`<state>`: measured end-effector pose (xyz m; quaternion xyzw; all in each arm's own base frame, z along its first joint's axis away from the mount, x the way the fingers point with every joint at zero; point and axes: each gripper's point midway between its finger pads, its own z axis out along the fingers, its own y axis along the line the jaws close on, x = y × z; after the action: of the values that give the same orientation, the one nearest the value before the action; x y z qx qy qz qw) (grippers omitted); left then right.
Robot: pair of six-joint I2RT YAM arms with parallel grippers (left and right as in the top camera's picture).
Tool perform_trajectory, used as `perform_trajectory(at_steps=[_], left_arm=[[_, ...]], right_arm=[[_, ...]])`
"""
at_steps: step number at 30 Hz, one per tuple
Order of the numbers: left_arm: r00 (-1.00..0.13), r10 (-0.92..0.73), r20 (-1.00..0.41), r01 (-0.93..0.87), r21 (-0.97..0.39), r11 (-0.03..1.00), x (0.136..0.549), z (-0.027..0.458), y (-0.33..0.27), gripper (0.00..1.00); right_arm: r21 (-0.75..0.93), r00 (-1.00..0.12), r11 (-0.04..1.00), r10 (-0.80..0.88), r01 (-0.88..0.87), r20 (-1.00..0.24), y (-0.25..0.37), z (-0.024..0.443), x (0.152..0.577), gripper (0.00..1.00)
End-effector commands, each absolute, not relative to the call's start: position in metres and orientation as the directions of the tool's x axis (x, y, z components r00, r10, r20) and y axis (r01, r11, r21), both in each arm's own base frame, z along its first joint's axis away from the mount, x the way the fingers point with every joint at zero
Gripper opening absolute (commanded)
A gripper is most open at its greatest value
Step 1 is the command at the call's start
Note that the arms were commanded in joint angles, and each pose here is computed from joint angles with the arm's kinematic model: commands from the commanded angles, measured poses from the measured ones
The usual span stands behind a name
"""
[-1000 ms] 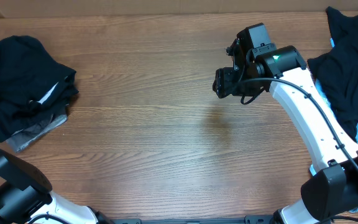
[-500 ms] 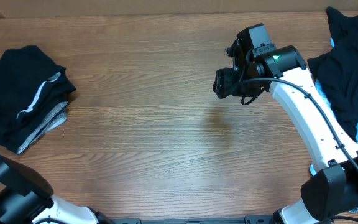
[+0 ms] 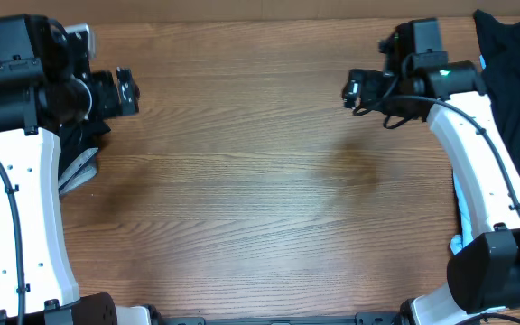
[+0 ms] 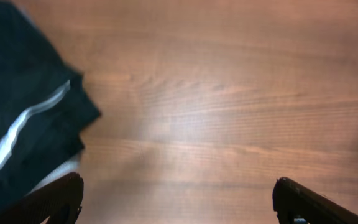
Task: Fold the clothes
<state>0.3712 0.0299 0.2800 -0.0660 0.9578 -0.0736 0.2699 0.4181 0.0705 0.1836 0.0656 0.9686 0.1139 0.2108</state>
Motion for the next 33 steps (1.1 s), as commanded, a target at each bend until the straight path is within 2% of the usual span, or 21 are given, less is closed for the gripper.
perform_trajectory(at_steps=[1, 5, 6, 8, 11, 15, 17, 22, 33], left_arm=[[-0.863, -0.144, -0.485, -0.081, -0.149, 0.985, 0.351, 0.286, 0.03, 1.0], [-0.784, -0.117, -0.61, -0.049, -0.126, 0.991, 0.321, 0.332, 0.025, 1.0], [-0.724, -0.096, -0.683, -0.031, -0.108, 0.994, 0.299, 0.352, 0.021, 1.0], [-0.658, -0.085, -0.749, -0.022, -0.094, 0.995, 0.274, 0.36, 0.017, 1.0], [-0.567, -0.104, -0.817, -0.032, -0.104, 0.994, 0.238, 0.35, 0.011, 1.0], [-0.535, -0.106, -0.838, -0.031, -0.106, 0.994, 0.203, 0.317, 0.004, 1.0], [-0.581, -0.114, -0.806, -0.038, -0.113, 0.993, 0.188, 0.297, 0.002, 1.0], [-0.728, -0.139, -0.672, -0.063, -0.137, 0.989, 0.157, 0.26, -0.003, 1.0], [-0.751, -0.143, -0.644, -0.068, -0.141, 0.988, 0.15, 0.254, -0.004, 1.0]], right_arm=[[0.236, -0.875, 0.968, 0.187, 0.086, -0.446, 0.058, 0.213, 0.407, 1.0], [0.24, -0.797, 0.969, 0.186, 0.054, -0.574, 0.055, 0.264, 0.378, 1.0], [0.237, -0.737, 0.972, 0.157, -0.004, -0.658, 0.058, 0.288, 0.356, 1.0], [0.21, -0.662, 0.974, 0.102, -0.085, -0.742, 0.062, 0.308, 0.329, 1.0], [0.196, -0.559, 0.97, 0.085, -0.141, -0.825, 0.061, 0.325, 0.284, 1.0], [0.199, -0.518, 0.969, 0.095, -0.149, -0.85, 0.053, 0.324, 0.231, 1.0], [0.199, -0.538, 0.969, 0.092, -0.144, -0.838, 0.05, 0.319, 0.212, 1.0], [0.197, -0.622, 0.973, 0.078, -0.124, -0.779, 0.047, 0.297, 0.196, 1.0], [0.178, -0.617, 0.979, 0.077, -0.103, -0.783, 0.04, 0.296, 0.185, 1.0]])
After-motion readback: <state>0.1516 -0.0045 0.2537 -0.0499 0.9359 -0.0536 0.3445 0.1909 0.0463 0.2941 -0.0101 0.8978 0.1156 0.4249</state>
